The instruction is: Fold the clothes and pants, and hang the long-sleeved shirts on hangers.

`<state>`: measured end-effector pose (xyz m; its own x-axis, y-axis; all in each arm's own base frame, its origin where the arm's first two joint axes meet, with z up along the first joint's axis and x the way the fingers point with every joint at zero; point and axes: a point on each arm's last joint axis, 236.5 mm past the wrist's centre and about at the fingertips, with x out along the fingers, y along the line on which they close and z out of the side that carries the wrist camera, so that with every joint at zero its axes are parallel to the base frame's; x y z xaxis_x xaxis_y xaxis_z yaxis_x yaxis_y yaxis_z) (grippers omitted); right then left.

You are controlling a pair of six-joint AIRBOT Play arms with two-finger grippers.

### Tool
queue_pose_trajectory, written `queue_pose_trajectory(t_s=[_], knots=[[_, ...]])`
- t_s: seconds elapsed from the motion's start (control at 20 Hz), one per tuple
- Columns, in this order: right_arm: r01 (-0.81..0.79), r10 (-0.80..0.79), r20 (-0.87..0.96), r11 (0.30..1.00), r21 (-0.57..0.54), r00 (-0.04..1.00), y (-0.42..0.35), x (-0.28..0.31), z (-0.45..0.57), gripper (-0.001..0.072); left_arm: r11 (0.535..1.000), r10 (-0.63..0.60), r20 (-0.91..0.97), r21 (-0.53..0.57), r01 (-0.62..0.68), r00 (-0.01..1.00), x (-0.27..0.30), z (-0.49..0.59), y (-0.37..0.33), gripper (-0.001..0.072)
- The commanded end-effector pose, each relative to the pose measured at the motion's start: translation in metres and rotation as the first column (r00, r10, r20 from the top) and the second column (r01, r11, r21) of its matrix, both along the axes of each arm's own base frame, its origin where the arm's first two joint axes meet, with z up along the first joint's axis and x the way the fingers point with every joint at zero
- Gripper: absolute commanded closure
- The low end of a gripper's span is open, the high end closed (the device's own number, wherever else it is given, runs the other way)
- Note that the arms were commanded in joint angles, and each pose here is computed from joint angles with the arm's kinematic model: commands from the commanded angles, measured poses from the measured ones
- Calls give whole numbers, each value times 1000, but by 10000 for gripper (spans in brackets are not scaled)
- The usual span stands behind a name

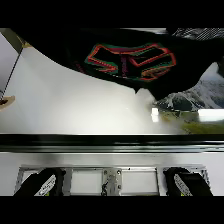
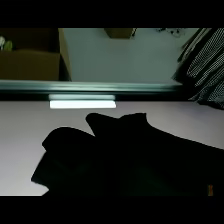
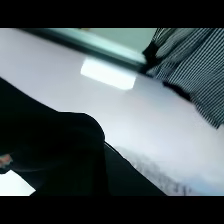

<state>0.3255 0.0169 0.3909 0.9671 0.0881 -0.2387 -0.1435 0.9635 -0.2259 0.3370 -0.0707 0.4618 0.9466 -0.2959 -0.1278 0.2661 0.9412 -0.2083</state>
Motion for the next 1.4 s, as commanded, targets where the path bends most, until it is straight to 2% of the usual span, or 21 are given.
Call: queue_pose_trajectory(t_s=[0.0, 0.2, 0.35, 0.5, 0.65, 0.7, 0.8, 1.0, 1.05, 1.1, 1.15, 1.2, 1.3, 1.35], knots=[[19, -28, 248, 999, 39, 968, -2, -52, 75, 697, 999, -32, 136, 11, 31, 990, -82, 44, -7, 701], [14, -37, 268, 996, 88, 963, -1, -71, 82, 697, 999, -27, 235, -35, 36, 972, -122, 61, -6, 701], [21, -41, 144, 990, 141, 989, 1, -65, 53, 698, 997, 43, 164, -67, -32, 986, -102, 28, 9, 701], [74, -37, -198, 980, 185, 980, 3, -34, -29, 698, 987, 122, -73, -99, -129, 990, -32, -54, 33, 701], [118, 2, -577, 978, 170, 817, 9, 10, -136, 697, 984, 118, -303, -92, -153, 946, 49, -150, 39, 701], [127, 12, -652, 978, 166, 758, 10, 27, -166, 698, 984, 112, -348, -92, -152, 931, 79, -179, 36, 701], [150, 10, -734, 977, 153, 679, 8, 70, -221, 697, 986, 99, -393, -89, -144, 914, 137, -224, 27, 701], [188, -9, -731, 969, 164, 682, 3, 148, -291, 694, 995, 32, -509, -67, -76, 860, 222, -292, -10, 700], [192, -14, -718, 967, 168, 696, 2, 159, -297, 682, 997, 14, -544, -61, -56, 839, 233, -307, -17, 622], [197, -21, -700, 965, 173, 714, -1, 168, -298, 657, 998, 4, -571, -56, -44, 821, 240, -316, -20, 289], [201, -28, -682, 964, 176, 731, -4, 173, -295, 443, 997, 4, -595, -64, -53, 804, 244, -322, -18, 105], [213, -41, -663, 960, 181, 748, -12, 176, -289, 192, 995, 13, -618, -70, -72, 786, 244, -323, -11, 99], [244, -73, -637, 952, 186, 768, -31, 170, -270, 254, 993, 35, -660, -59, -98, 750, 232, -322, 14, 100], [262, -90, -627, 947, 188, 774, -41, 162, -259, 254, 992, 57, -693, -41, -118, 719, 219, -326, 32, 99]])
